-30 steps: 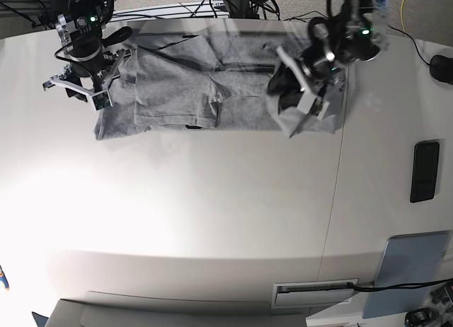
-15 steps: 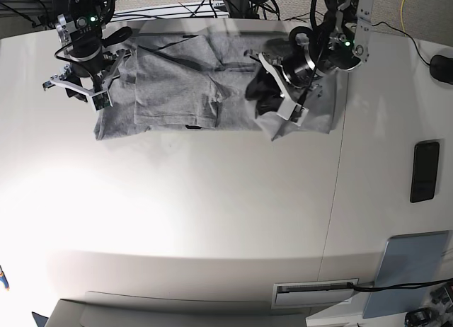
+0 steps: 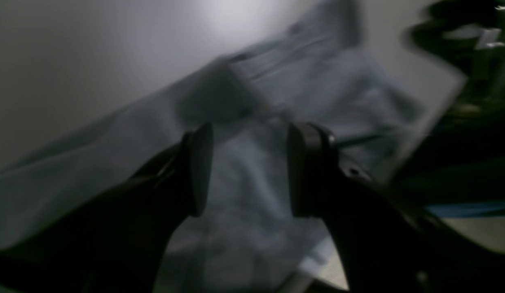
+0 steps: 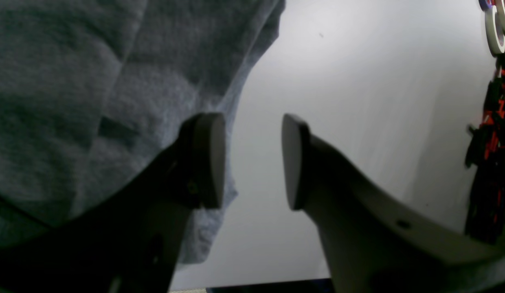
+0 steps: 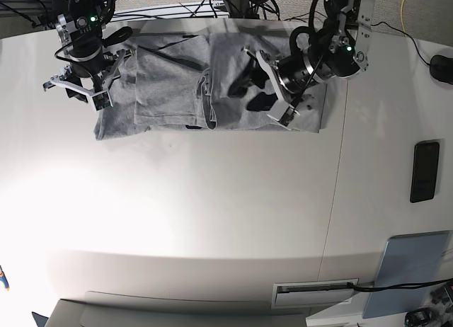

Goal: Fold the T-shirt properly
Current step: 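Grasp the strip end near the left gripper and fold it toward the middle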

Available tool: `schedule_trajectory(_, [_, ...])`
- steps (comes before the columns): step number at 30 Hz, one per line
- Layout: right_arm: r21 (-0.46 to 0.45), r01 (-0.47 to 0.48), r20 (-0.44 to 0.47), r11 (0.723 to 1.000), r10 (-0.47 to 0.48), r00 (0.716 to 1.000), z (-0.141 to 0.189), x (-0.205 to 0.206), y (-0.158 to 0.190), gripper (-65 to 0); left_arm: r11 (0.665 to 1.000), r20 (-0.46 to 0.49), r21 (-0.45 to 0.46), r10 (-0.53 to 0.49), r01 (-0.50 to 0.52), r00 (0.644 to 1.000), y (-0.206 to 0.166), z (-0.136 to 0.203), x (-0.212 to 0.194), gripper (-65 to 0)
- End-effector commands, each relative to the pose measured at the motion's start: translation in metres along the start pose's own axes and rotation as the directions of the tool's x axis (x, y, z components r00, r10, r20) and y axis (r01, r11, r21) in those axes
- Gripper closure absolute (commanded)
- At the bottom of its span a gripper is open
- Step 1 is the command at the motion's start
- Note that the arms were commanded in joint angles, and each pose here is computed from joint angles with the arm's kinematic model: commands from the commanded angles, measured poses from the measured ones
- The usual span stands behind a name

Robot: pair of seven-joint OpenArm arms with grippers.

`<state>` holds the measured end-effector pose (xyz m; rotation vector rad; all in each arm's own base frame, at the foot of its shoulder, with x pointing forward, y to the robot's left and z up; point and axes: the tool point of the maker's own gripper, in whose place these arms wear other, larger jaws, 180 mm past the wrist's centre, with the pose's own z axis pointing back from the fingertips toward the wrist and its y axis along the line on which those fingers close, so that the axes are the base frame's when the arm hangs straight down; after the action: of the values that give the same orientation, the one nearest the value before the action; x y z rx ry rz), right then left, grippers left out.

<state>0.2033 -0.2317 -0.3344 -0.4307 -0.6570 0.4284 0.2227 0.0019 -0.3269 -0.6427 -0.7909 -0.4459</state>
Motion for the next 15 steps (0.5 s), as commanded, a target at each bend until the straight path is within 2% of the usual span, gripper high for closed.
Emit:
schedule_trajectory(1, [-0.023,-0.002,0.038,1.0,0.002,0.999,0.003,0.009,-0.007,-23.2,1.0,0.036,0.019,-0.008,0.008,0.999,0.002,0.002,0.01,-30.7])
schedule_trajectory(4, [-0.023,-0.001,0.039,1.0,0.002,0.999,0.003,0.009,-0.007,-23.2,0.996,0.024,0.084,-0.013,0.011,1.0,0.014,0.003,0.008,-27.4])
schedule_trajectory(7, [-0.024,-0.002,0.039,1.0,0.003,0.999,0.003,0.009,-0.007,-23.2,0.998,0.013,0.056,-0.028,0.027,1.0,0.008,0.002,0.006,-18.3])
schedule_trajectory(10, [-0.024,-0.003,0.035,1.0,0.003,0.999,0.003,0.008,-0.007,-23.2,0.997,-0.041,-0.069,-0.038,0.035,0.998,-0.015,0.003,-0.008,-17.0])
schedule_trajectory(13, [-0.053,-0.021,0.031,0.998,0.023,0.999,0.003,0.008,-0.012,-23.2,0.973,-0.068,-0.227,-0.044,0.027,0.997,-0.048,0.011,-0.026,-17.0])
schedule_trajectory(15, [-0.075,-0.036,0.025,0.997,0.038,0.999,0.004,0.007,-0.016,-23.2,0.963,-0.083,-0.269,-0.044,0.02,0.996,-0.061,0.014,-0.038,-17.0])
